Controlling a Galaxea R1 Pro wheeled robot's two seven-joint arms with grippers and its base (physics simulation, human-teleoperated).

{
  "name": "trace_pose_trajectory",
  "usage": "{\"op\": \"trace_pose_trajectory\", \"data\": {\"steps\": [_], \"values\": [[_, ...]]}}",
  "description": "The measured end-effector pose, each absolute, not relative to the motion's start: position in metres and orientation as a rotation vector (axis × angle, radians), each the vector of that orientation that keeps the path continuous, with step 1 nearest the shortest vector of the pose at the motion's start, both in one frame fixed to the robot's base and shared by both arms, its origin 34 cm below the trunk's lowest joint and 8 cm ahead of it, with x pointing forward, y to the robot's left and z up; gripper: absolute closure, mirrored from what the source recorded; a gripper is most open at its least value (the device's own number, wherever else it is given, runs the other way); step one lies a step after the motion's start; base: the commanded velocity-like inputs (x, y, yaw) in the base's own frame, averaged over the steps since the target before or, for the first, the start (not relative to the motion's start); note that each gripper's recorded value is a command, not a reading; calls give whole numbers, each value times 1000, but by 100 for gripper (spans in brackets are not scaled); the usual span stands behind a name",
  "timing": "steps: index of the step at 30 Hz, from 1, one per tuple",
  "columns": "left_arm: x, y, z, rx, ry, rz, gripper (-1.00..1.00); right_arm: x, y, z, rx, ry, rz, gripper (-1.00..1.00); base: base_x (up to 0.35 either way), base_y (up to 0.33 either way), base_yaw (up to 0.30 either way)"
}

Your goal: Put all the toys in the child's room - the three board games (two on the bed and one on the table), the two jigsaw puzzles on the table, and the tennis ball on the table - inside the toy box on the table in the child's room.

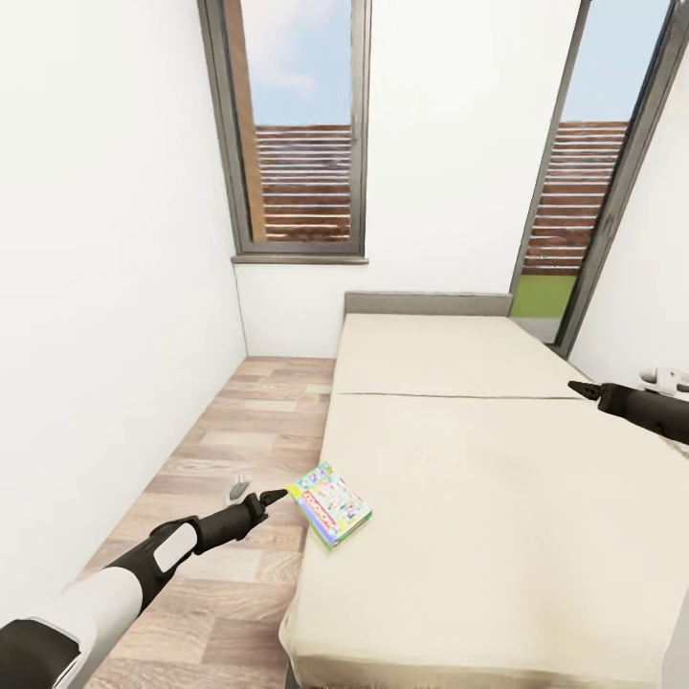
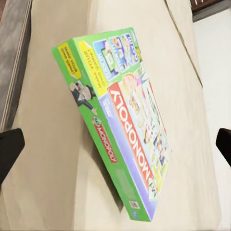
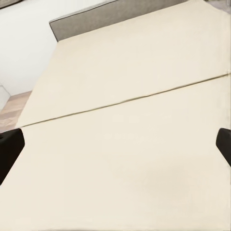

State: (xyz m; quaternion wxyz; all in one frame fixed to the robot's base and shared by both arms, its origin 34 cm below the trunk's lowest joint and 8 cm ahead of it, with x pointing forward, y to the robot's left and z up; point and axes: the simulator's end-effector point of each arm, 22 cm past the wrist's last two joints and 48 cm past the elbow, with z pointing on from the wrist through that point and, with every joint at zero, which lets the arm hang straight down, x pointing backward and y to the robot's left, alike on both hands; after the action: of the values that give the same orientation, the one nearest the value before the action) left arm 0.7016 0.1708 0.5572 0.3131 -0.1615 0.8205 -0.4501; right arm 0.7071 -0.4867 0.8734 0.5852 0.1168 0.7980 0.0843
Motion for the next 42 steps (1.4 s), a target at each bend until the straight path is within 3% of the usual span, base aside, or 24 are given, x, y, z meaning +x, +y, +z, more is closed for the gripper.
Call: {"op": "trace_pose_trajectory", "data": {"steps": [22,32,42], "values": [[692,186,547,-428,2164,-1205,-100,705,-486,866,269,1857,194,-100,62,47,-31],[685,269,528,-678,2088,-1135,-100,704,-487,867,269,1855,192,-100,22,16,-2],[686,287,530,-735,2048,-1133,-100,704,-488,868,269,1855,192,-100,0,0,-199]]}}
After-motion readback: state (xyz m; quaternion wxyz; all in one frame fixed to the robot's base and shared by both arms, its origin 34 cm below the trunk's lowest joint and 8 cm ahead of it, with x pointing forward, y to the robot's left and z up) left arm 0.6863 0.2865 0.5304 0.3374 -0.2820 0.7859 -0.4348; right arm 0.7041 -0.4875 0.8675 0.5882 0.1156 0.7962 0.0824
